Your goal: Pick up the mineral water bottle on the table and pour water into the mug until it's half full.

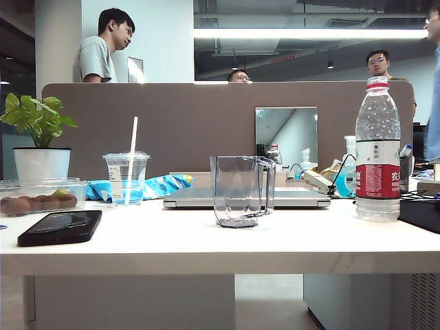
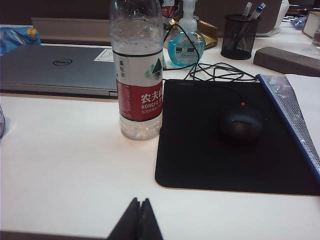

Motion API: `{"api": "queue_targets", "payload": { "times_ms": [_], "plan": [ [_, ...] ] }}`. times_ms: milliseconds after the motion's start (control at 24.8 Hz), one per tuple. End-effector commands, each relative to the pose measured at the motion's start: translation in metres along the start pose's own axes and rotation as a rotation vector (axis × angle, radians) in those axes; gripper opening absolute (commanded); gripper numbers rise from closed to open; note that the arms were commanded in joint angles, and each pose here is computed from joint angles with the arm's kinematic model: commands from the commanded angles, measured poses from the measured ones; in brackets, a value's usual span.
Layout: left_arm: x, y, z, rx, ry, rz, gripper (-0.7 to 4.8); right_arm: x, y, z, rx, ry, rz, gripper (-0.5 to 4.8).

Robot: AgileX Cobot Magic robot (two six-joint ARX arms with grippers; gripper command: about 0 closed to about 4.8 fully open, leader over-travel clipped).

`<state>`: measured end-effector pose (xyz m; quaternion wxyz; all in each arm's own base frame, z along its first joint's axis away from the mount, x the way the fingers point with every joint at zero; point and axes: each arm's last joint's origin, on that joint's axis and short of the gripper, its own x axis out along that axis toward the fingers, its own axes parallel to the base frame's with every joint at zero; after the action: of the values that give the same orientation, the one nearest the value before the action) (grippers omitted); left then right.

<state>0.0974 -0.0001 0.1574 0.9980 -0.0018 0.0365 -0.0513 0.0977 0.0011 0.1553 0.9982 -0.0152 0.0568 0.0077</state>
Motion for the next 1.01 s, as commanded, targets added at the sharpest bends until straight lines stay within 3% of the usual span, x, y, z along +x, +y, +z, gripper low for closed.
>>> {"api": "queue_targets", "payload": {
  "times_ms": [40,242,363,403,484,565,645,887,1008],
  "plan": [
    [0.0,0.0,0.003,0.003,-0.016,0.003,-0.04,0.0,0.0,0.003,0.004,-0.021,0.0,-0.01],
    [0.0,0.0,0.003,-0.008,-0.016,0.001,-0.04,0.0,0.0,0.002,0.004,-0.016,0.001,-0.01],
    [-0.001,-0.001,0.007,-0.113,-0.026,-0.013,-0.04,-0.001,0.0,0.008,0.004,-0.04,0.0,-0.01],
    [-0.003,-0.001,0.01,-0.141,-0.028,-0.039,-0.04,-0.003,0.0,0.013,0.004,-0.056,-0.001,-0.02],
    [-0.011,-0.008,0.037,-0.121,-0.081,-0.245,-0.04,-0.015,-0.001,0.048,0.004,-0.163,-0.008,-0.02],
    [-0.02,-0.011,0.061,-0.098,-0.146,-0.324,-0.04,-0.03,-0.003,0.079,0.004,-0.258,-0.017,-0.02],
    [-0.022,-0.013,0.07,-0.099,-0.13,-0.372,-0.04,-0.039,-0.003,0.097,0.004,-0.287,-0.015,-0.02],
    [-0.007,-0.015,0.099,-0.066,-0.026,-0.518,-0.04,-0.043,-0.004,0.132,-0.018,-0.144,-0.005,0.19],
    [0.016,-0.018,0.104,-0.039,0.103,-0.605,-0.04,-0.023,-0.003,0.151,-0.076,0.048,0.045,1.56]
  ]
}}
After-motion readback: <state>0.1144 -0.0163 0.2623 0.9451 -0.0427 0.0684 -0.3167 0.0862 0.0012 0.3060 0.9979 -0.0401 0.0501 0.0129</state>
